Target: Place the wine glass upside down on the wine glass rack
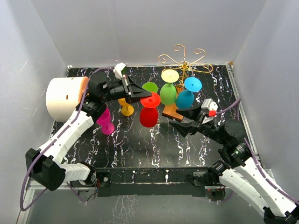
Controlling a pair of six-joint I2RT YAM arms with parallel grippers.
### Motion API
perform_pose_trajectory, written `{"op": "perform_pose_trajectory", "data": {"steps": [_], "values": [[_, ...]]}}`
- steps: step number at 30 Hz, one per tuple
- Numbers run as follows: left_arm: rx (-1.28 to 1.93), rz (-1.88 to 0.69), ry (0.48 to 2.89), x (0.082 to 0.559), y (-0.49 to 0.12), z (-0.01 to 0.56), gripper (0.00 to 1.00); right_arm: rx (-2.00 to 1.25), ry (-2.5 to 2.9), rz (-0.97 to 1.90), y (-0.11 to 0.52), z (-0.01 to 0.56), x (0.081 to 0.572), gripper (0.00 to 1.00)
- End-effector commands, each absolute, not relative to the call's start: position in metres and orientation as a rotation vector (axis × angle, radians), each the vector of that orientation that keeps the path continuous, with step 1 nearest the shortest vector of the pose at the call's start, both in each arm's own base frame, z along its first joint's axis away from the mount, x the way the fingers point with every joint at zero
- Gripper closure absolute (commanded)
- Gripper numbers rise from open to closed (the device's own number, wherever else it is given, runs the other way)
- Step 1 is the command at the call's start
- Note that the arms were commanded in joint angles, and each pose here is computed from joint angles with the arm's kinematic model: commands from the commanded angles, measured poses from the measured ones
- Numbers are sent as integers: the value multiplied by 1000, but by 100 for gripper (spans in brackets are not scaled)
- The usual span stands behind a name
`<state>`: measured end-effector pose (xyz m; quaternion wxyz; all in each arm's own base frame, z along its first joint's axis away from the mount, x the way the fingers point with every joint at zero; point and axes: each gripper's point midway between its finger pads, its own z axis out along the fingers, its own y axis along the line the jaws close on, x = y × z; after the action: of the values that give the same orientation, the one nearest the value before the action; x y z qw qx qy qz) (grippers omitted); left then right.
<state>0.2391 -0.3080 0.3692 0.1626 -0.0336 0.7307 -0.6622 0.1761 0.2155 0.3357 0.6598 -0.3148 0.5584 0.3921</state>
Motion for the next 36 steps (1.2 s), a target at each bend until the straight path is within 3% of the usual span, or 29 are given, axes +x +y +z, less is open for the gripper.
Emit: {"op": "perform_pose_trajectory", "data": {"steps": [1,20,36], "values": [[-156,-1823,2038,261,-284,377,100,-640,1253,846,198,350,171,41],[-257,-1620,1885,392,-281,403,100,-427,1179,858,163,398,153,38],[-143,-1671,1878,437,-336,410,100,-399,1147,864,151,398,139,36]]}}
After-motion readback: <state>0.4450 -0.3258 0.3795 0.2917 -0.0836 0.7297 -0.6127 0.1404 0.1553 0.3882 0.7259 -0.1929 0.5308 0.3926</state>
